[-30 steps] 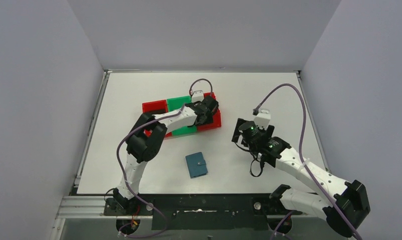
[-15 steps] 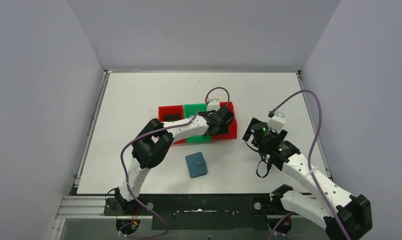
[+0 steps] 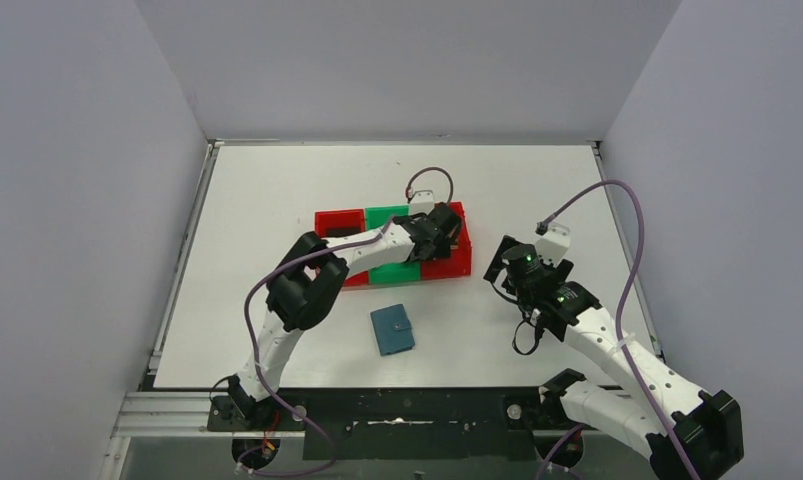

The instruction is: Take the credit cards out of the card holder

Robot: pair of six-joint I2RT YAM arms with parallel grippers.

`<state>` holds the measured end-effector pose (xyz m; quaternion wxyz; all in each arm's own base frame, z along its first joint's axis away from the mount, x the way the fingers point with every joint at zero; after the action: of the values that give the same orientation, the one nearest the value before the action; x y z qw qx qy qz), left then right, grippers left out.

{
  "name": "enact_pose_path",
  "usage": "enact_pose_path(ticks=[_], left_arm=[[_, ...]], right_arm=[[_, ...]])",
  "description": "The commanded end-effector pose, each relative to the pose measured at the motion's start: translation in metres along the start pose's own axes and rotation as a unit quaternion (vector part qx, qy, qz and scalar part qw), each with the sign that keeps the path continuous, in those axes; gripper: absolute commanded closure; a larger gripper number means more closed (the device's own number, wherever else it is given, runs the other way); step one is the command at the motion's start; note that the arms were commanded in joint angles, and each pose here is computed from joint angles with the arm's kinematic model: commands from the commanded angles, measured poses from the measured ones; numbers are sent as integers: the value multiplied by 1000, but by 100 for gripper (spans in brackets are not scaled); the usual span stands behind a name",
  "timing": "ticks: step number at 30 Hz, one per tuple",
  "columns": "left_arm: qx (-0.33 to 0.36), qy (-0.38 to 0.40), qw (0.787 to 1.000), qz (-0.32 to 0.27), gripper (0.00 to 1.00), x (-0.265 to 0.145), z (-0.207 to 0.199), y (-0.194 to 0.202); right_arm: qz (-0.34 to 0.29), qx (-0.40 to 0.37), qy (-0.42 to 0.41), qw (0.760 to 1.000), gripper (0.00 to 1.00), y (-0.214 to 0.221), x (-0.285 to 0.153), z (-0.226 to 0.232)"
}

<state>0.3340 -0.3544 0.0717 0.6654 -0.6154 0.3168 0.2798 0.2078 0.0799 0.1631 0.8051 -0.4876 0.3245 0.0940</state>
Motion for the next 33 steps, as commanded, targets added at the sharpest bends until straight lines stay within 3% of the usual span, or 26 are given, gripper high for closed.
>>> enact_pose_path(ticks=[1,15,22,33], left_arm=[[-3,-2,1000,-23,19,10,9,-22],[69,11,995,-74,12,19,12,-44],[73,-3,994,-79,10,23,21,-51],[44,81,982,-162,5,-63,12,-82]], right_arm=[[-17,13,-4,1000,2,-6,1,0],[-1,7,-5,1000,2,0,6,3],[0,3,-9,1000,2,-3,4,5],[7,-11,-110,994,2,-12,-9,29]])
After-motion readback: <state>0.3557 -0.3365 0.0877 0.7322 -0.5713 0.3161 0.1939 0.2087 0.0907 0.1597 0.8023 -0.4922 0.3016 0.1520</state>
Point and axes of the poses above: each gripper's point midway between its finger pads, its own x axis out along the fingers, its own z axis along the line the jaws close on, y = z × x, the point moved 6 cm from there along -x, back along the fingers, and after that the axes turned 11 degrees about x, right-handed, at the moved point
